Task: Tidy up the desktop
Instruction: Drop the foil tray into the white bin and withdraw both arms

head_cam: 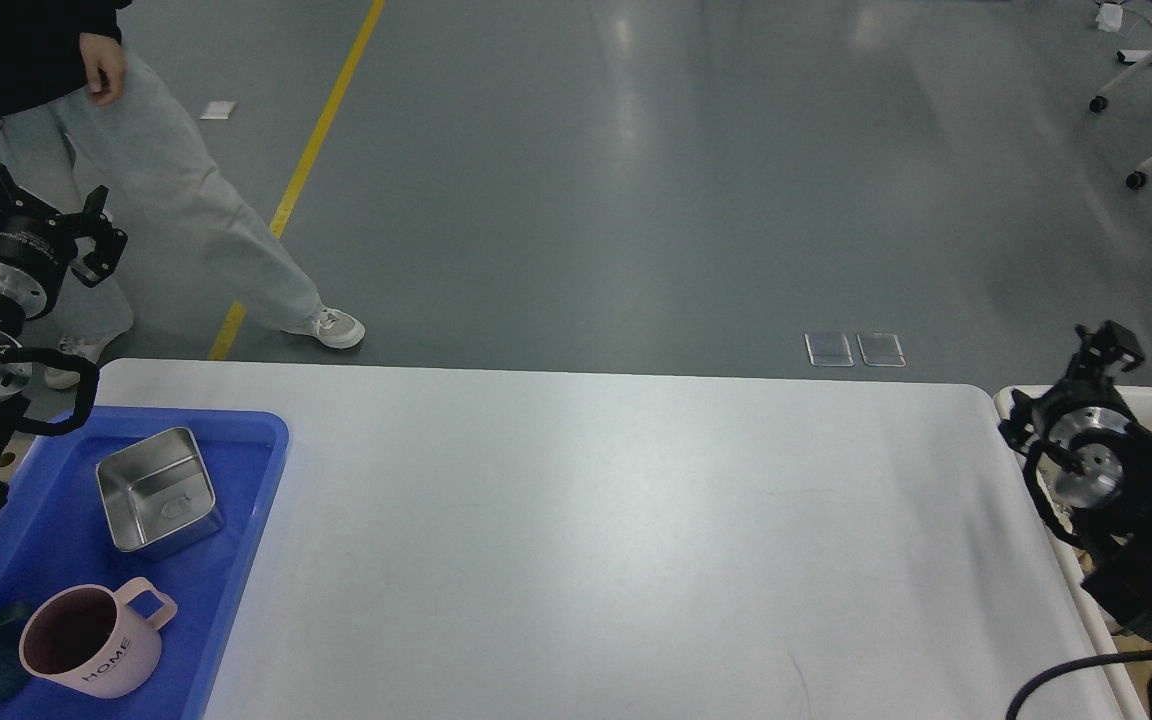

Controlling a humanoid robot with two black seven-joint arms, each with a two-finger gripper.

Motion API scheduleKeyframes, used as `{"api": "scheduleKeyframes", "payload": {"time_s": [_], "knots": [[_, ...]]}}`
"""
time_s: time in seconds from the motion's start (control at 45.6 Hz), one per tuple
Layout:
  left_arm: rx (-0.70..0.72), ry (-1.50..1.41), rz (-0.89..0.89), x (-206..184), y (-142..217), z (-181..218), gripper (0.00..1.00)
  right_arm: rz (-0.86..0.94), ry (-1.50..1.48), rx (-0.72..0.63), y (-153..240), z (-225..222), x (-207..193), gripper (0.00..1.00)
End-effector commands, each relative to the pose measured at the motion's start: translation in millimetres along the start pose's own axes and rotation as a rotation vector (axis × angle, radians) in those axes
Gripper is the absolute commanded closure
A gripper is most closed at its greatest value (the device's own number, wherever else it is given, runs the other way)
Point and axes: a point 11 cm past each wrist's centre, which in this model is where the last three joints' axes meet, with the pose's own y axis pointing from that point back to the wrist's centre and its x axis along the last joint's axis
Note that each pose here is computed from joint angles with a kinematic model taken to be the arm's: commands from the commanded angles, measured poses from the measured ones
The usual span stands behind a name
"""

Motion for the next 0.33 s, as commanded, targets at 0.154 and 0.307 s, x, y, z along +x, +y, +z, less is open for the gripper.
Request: {"api": "scheduleKeyframes", "payload": {"time_s": [0.154, 0.307], "knots": [[-0.002, 0.231, -0.075, -7, 6, -23, 0.03, -0.173, -0.211, 0.021, -3, -3, -109, 0.00], [0.002, 0.311, -0.086, -13, 8, -38, 0.03, -0.221, -0.252, 0.064, 1, -6, -137, 0.00]]}}
